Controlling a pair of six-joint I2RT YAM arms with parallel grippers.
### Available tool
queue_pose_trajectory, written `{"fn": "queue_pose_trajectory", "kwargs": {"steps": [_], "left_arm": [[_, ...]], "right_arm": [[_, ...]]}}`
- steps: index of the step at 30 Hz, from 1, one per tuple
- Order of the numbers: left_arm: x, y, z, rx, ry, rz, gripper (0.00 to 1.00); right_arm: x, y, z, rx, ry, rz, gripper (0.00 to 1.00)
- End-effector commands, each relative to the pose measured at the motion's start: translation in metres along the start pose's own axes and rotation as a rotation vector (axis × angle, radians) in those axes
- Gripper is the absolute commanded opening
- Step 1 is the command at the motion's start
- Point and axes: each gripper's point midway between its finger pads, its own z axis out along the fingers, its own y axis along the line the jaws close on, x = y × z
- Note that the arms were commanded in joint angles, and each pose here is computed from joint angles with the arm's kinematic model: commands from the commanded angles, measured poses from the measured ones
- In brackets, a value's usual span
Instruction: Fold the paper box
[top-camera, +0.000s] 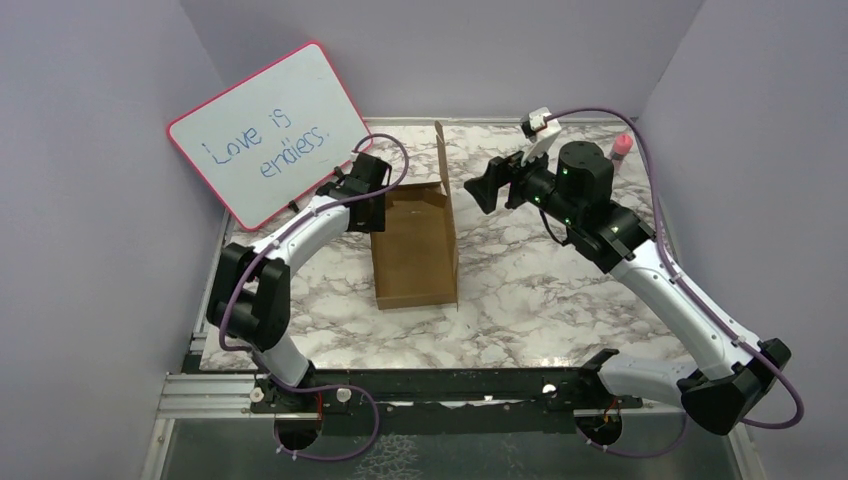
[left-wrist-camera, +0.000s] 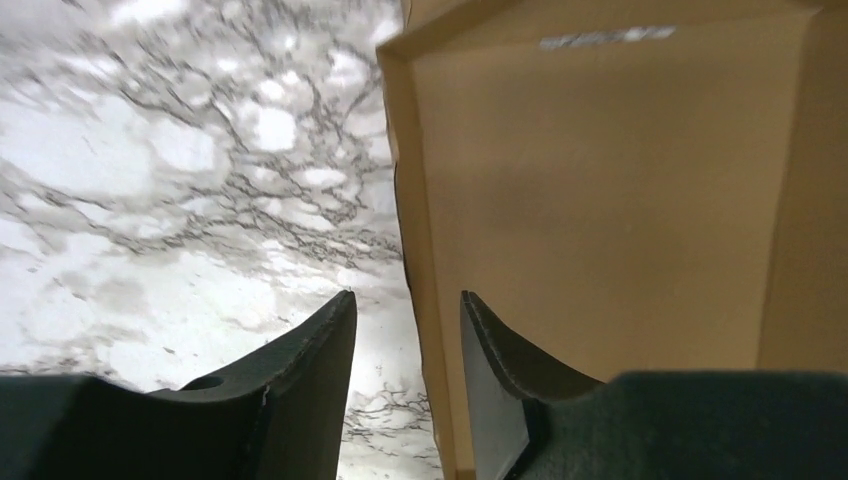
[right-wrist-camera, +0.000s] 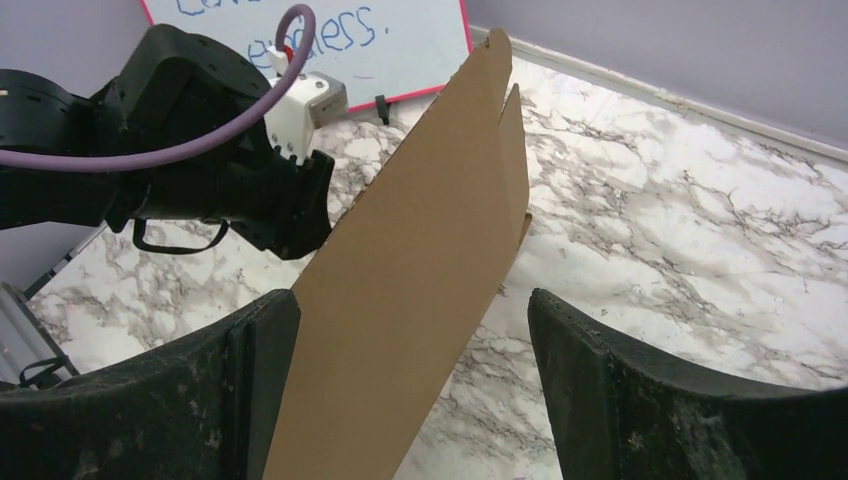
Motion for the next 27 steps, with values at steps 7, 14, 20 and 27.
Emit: {"fn": "queue_pose_trajectory", "kwargs": {"steps": [7,14,20,27], "left_arm": [[0.044,-0.01,0.045,0.065,0.139,-0.069,0.35],[0.012,-0.006,0.025,0.018,0.051,0.03,0.0],[-0.035,-0.004,-0.01,-0.145,-0.075,0.279,0.0],[-0.091,-0.009,-0.048,-0.356,-0.213,0.565,0.0]], "right_arm": [[-0.012,-0.002,-0.007,0.02,-0.072,-0.029,0.9],[-0.015,-0.005,-0.01,0.036,-0.091,-0.036,0.9],[-0.02,-0.005,-0.014,0.034,-0.12,-0.05,0.9],[-0.028,-0.008,-0.023,0.057,-0.174,-0.059,0.9]]}}
